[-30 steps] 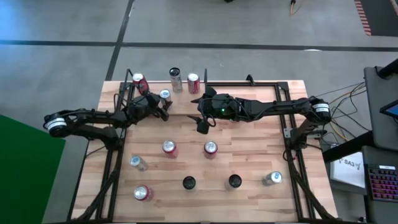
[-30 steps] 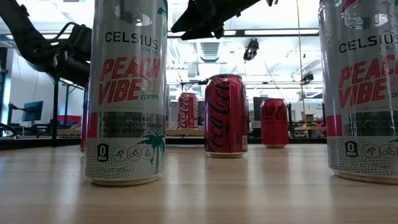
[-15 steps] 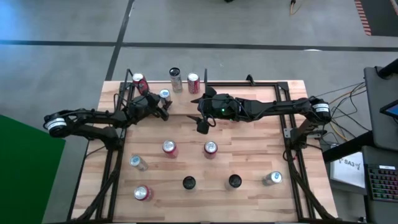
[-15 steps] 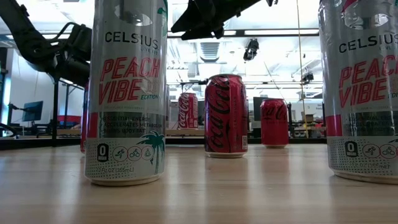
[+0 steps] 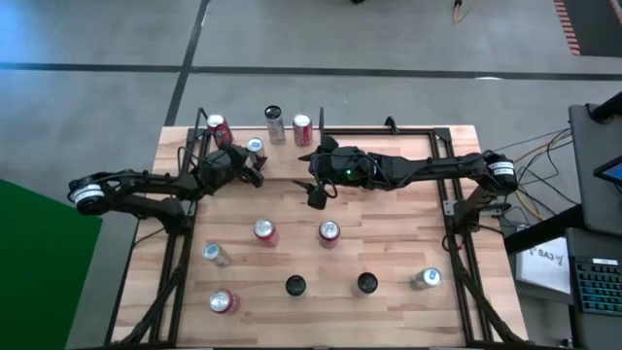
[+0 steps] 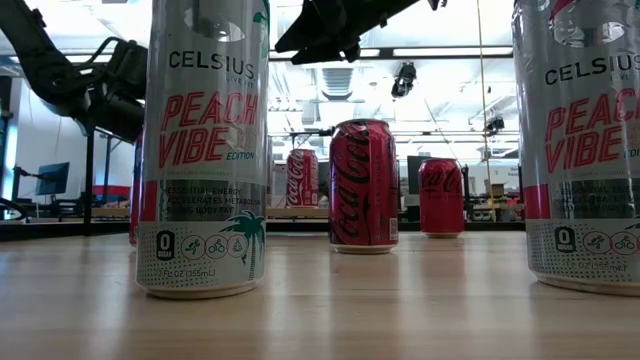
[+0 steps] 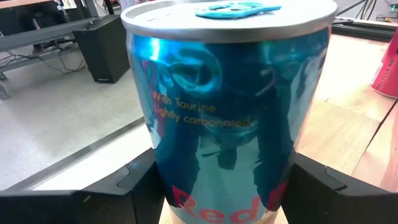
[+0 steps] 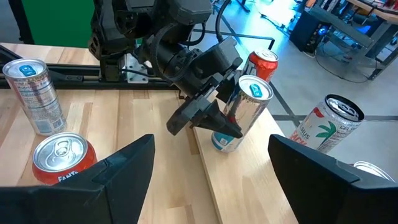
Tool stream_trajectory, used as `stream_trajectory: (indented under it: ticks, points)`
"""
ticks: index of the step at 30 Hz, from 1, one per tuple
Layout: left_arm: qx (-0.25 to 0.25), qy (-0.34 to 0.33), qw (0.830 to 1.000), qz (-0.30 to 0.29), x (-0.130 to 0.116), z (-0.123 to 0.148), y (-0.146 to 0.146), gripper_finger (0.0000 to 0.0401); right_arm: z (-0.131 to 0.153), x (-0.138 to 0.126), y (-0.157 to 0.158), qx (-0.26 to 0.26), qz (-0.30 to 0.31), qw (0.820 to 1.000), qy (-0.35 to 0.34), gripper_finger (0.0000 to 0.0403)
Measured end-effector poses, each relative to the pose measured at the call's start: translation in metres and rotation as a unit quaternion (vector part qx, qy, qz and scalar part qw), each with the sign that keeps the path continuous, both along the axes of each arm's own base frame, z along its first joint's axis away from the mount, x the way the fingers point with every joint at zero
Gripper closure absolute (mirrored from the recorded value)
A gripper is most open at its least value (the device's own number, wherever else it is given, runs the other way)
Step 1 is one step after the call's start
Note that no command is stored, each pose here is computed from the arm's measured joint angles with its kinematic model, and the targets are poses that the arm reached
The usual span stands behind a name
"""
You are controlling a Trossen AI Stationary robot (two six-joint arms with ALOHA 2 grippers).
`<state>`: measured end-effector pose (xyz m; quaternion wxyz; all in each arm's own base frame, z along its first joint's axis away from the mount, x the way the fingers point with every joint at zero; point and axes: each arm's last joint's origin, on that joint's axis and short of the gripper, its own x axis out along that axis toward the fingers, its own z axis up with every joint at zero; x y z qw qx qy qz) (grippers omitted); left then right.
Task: Place canned beverage on shelf
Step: Put the top blue soda can on the shelf
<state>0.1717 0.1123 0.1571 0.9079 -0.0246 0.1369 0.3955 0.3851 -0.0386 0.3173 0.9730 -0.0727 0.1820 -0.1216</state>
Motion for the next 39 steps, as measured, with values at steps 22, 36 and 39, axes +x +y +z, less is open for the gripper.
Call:
stream_trajectory:
  ticks: [22,36,39]
  points:
    - [-0.005,0.009,1.0,0.001,-0.0032,-0.0054,-0.0019,0.0167,0.0,0.0,0.0001,0.0,0.0,1.0,0.0,0.0099]
    - [0.0,0.012,1.0,0.022,-0.0058,-0.0075,-0.0019,0.0127,0.0,0.0,0.0001,0.0,0.0,1.0,0.0,0.0099]
    - [-0.001,0.013,1.0,0.022,-0.0059,-0.0078,-0.0021,0.0118,0.0,0.0,0.0,0.0,0.0,1.0,0.0,0.0099]
